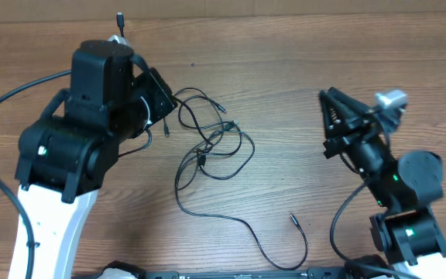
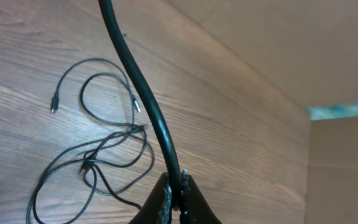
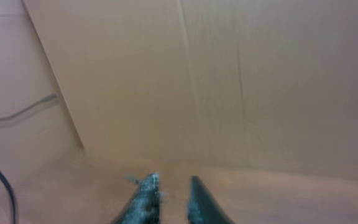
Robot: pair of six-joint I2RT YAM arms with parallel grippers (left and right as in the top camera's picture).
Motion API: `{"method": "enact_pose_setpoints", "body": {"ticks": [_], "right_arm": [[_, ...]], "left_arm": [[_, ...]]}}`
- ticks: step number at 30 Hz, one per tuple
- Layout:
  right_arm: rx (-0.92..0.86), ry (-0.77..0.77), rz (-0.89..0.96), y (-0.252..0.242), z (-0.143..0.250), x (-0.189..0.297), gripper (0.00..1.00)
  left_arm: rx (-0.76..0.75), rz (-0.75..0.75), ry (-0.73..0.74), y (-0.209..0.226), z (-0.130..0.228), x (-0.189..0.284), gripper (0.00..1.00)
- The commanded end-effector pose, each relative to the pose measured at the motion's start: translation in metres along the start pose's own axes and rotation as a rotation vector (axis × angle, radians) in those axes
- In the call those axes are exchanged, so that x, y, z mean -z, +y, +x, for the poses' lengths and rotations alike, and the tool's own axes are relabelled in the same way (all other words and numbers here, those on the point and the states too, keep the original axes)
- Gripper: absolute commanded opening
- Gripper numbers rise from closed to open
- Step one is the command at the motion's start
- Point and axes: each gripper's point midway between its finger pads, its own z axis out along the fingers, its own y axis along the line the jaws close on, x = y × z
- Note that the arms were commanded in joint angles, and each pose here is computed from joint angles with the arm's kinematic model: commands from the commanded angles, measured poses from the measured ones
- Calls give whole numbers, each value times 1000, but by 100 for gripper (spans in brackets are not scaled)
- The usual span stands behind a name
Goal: Untangle cables
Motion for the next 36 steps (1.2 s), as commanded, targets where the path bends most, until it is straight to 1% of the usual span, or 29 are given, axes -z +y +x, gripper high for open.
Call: {"method": "enact_pose_setpoints", "body": {"ticks": [1,3,5,7,10,13,16,23,24,27,33,36], "right_arm": [[14,132,-95,10,31,-11,35],[41,207,-193,22,52,-16,50],[57,276,-316,37,72,-19,63],[52,329,-424,48,89,-21,72],[11,406,-531,58,114,-25,81],[-33,459,-635,70,134,-28,84],[-44,468,-755,89,145,-31,88],[-2,437,-852,115,155,-39,98],[4,430,-857,117,155,-40,100],[8,421,-825,118,154,-45,100],[-55,435,-713,107,154,-58,100],[-62,437,-704,106,154,-59,100]], "left_arm": [[-12,-26,-7,1,-6,-9,4],[-12,-33,-1,1,-6,-14,4],[-11,-28,-5,-1,-8,-17,4],[11,-12,-17,-5,-11,-18,4],[39,54,-23,-19,-15,-17,4],[38,138,-23,-37,-18,-16,4],[74,188,-22,-48,-21,-14,4],[89,284,13,-67,-19,-9,4],[99,293,21,-69,-18,-8,4],[116,324,39,-75,-16,-6,4],[138,359,60,-81,-14,-1,4],[134,374,79,-84,-11,2,4]]}}
